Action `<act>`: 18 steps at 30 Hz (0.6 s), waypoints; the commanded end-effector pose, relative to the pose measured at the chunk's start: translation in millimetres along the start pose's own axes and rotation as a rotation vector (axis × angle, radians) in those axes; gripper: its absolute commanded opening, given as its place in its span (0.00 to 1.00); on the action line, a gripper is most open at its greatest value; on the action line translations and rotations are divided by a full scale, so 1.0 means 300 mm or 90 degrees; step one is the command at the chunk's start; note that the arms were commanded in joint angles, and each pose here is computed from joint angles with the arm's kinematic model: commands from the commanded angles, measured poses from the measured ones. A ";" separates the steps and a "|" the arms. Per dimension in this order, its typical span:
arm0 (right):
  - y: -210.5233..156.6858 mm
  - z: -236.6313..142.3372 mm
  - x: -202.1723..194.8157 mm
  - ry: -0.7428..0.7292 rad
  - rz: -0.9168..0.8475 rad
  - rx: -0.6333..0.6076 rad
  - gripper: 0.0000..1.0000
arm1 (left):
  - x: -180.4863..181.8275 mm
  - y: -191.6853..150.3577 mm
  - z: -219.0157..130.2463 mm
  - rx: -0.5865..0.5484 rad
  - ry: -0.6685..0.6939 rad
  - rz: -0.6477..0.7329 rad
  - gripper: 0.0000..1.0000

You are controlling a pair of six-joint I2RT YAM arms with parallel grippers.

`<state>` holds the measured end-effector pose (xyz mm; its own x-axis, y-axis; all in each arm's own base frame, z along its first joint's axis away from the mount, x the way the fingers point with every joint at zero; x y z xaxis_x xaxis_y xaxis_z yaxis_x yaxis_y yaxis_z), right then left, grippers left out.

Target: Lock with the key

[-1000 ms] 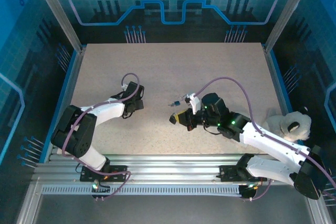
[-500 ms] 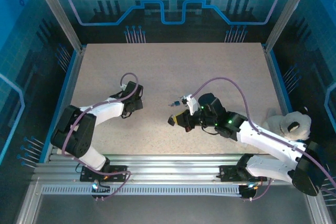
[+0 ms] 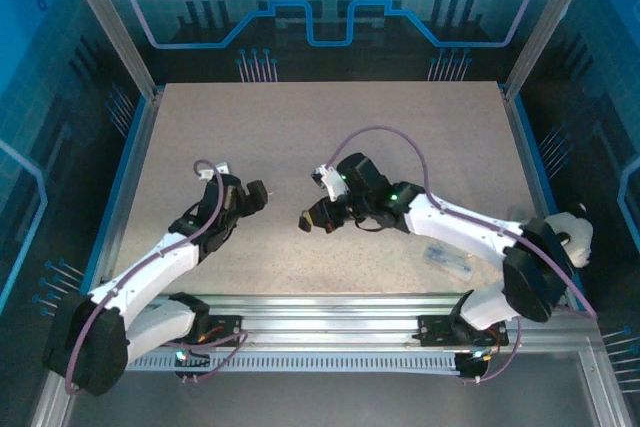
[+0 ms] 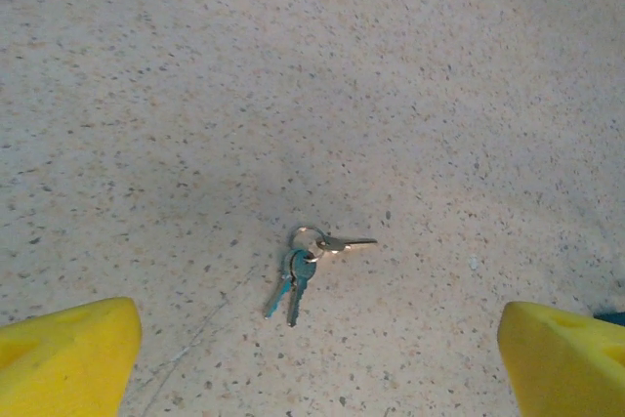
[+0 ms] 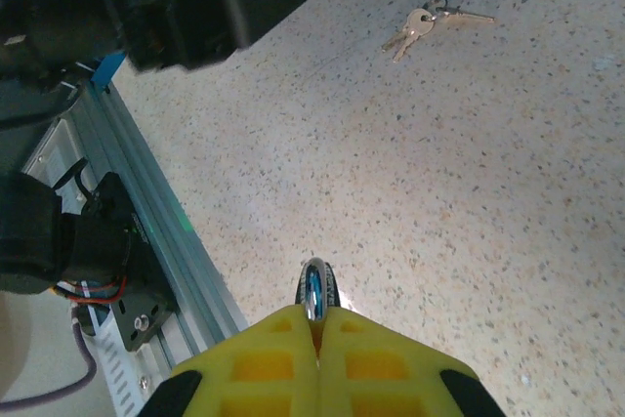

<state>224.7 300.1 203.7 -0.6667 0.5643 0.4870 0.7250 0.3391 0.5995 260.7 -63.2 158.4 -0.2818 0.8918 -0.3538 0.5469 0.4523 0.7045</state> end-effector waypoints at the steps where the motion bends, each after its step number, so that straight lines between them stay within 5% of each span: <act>1: 0.036 0.040 0.009 0.023 0.008 0.029 0.00 | 0.032 0.020 -0.021 -0.058 0.010 -0.025 0.96; 18: 0.167 0.348 -0.168 0.021 0.106 0.096 0.00 | 0.066 0.035 -0.062 -0.108 0.023 -0.047 0.98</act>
<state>299.4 365.2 145.3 -0.5759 0.5978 0.5577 0.8154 0.3710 0.4443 247.9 -46.8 169.9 -0.3232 0.8646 -0.3846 0.4158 0.4949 0.7630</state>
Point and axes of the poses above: each hand's point on the last joint's axis, 136 mm out from that joint toward the fingers, its own z axis out along the fingers, its own x axis along the line the jaws close on, y = z × x, the point moved 6 cm from there along -z, back along the fingers, and after that the axes turned 3 degrees about -z, right-handed, at the moved point
